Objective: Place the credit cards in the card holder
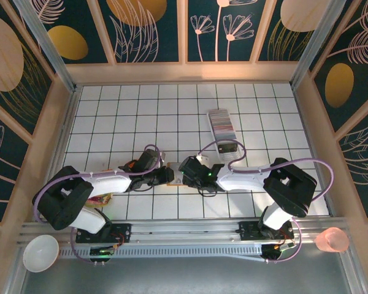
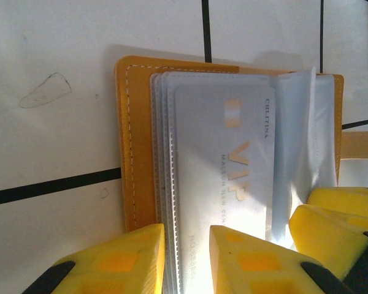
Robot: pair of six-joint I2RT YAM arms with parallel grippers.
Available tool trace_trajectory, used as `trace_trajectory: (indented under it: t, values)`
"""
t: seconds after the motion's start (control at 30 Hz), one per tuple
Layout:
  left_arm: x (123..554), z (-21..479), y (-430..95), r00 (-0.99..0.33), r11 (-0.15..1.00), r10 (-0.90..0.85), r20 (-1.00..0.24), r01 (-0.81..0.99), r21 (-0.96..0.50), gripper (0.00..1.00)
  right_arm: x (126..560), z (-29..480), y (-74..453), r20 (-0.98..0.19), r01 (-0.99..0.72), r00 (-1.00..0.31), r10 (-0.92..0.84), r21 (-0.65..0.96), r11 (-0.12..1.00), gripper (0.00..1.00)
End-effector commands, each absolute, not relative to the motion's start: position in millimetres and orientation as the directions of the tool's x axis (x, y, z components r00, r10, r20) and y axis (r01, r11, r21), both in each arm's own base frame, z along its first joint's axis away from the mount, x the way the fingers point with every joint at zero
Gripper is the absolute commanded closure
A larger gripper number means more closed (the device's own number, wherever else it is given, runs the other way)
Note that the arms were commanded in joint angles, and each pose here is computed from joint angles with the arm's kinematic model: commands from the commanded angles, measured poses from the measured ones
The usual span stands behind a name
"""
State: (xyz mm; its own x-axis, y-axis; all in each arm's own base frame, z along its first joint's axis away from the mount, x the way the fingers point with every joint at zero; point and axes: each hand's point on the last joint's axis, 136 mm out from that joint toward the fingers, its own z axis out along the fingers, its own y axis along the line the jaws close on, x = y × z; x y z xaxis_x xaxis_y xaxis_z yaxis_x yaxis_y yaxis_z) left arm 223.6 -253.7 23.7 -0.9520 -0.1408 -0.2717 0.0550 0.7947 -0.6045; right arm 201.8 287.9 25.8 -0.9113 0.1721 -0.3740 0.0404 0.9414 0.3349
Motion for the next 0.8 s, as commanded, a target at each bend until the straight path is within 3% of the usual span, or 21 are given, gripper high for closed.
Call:
trace_trajectory:
  t: [0.0, 0.77]
  values:
    - [225, 37, -262, -0.951, 0.764, -0.145, -0.272, 0.067, -0.642, 0.76, 199, 12, 271, -0.368, 0.075, -0.912, 0.18, 0.282, 0.956, 0.57]
    - [230, 56, -271, -0.942, 0.718, -0.172, -0.289, 0.081, -0.692, 0.77, 197, 9, 270, -0.365, 0.075, -0.914, 0.179, 0.28, 0.957, 0.57]
